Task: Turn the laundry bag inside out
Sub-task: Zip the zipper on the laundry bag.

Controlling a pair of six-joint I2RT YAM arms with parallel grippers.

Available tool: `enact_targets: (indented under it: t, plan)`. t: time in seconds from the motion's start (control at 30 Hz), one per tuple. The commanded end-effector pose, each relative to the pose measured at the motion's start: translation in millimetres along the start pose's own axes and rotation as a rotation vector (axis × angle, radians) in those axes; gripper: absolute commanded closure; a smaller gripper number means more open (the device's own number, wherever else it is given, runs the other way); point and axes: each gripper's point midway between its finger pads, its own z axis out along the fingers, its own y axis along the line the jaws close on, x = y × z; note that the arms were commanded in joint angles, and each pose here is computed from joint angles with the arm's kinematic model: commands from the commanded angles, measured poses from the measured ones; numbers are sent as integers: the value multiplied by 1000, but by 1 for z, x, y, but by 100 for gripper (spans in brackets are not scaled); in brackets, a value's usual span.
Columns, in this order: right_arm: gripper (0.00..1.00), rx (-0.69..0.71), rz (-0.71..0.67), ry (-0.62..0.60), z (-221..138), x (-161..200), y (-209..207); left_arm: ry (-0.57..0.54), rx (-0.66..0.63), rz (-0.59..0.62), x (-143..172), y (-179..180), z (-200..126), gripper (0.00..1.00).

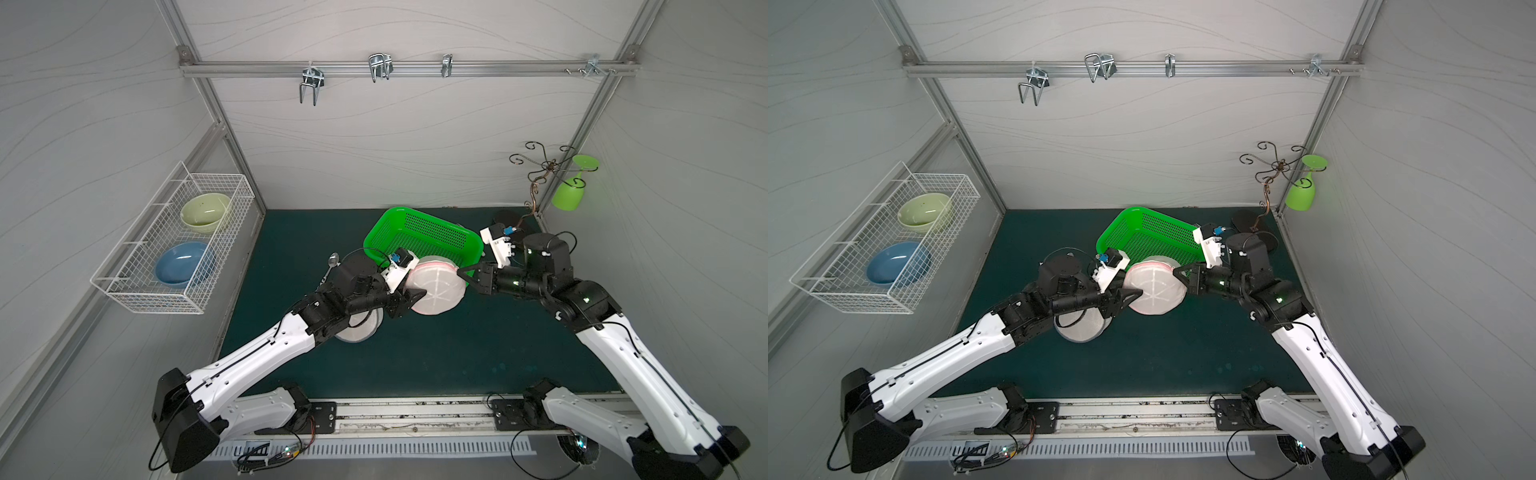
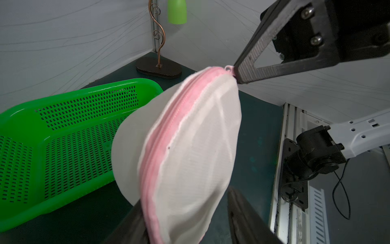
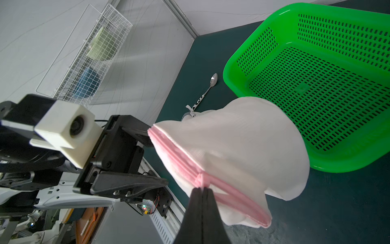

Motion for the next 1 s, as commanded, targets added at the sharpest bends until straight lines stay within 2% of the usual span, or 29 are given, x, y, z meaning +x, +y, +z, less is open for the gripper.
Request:
enact_targets:
  t: [0.0, 0.07, 0.17, 0.23, 0.33, 0.47, 0.57, 0.73, 0.83, 0.97]
  plan:
    - [100, 3, -64, -22, -4, -8, 7, -7, -30, 43, -11, 4, 0, 39]
    - [100, 44, -79, -29, -7, -9, 1, 33, -87, 63, -3, 14, -1, 34]
    - [100, 87, -109, -36, -12, -11, -4, 78, -145, 86, 8, 24, -4, 32]
    - [100, 91, -123, -27, -11, -10, -5, 63, -144, 95, 5, 24, -5, 32]
    - [100, 95, -122, -10, -8, -7, -7, 17, -66, 103, -10, 10, -3, 32]
    - [100, 79, -130, 19, -3, 0, -6, -21, 122, 128, -31, -24, 2, 32]
    - [100, 57, -140, 60, 3, 8, -3, -22, 150, 173, -39, -35, 8, 32]
    - [100, 14, -178, 110, 12, 20, 11, -14, 151, 156, -46, -34, 18, 32]
    - [100, -7, -193, 122, 15, 23, 20, 11, 157, 149, -42, -34, 24, 38]
    - [100, -21, -206, 116, 15, 23, 26, 51, 155, 147, -32, -32, 26, 61]
